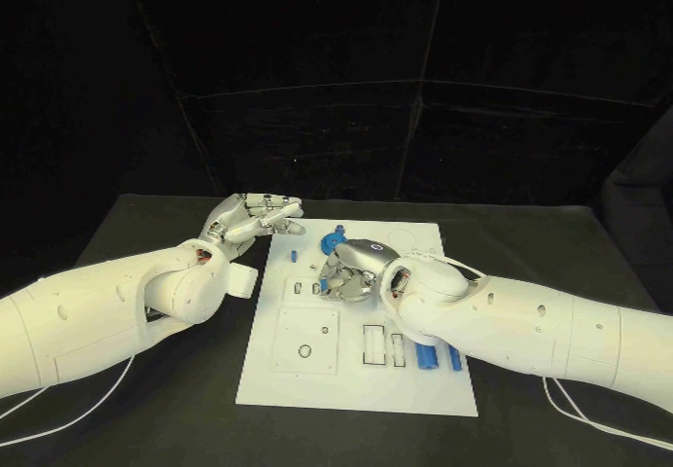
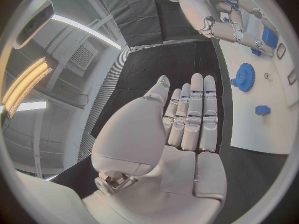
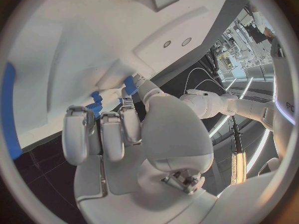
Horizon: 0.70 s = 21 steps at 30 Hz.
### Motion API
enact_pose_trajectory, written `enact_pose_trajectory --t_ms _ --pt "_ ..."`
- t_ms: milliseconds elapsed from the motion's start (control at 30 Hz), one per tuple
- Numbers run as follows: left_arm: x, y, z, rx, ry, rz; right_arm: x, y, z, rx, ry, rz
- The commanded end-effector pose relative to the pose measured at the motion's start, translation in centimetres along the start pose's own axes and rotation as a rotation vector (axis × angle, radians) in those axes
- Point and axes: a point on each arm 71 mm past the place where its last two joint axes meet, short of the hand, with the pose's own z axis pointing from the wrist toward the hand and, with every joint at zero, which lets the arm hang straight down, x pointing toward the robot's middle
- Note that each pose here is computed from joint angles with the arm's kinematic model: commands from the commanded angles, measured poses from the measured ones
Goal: Assemble the parts on the task board
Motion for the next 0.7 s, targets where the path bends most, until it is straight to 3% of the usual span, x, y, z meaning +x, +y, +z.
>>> enact_pose_trajectory --t_ms 33,700 --pt "0.12 -0.18 0.07 0.01 0.006 -0.005 0.84 -0.61 -0.15 0.046 0.059 -0.032" --pt "0.13 -0.17 0.04 0.007 0.008 -0.006 0.75 -0.67 -0.05 0.059 0.042 -0.032"
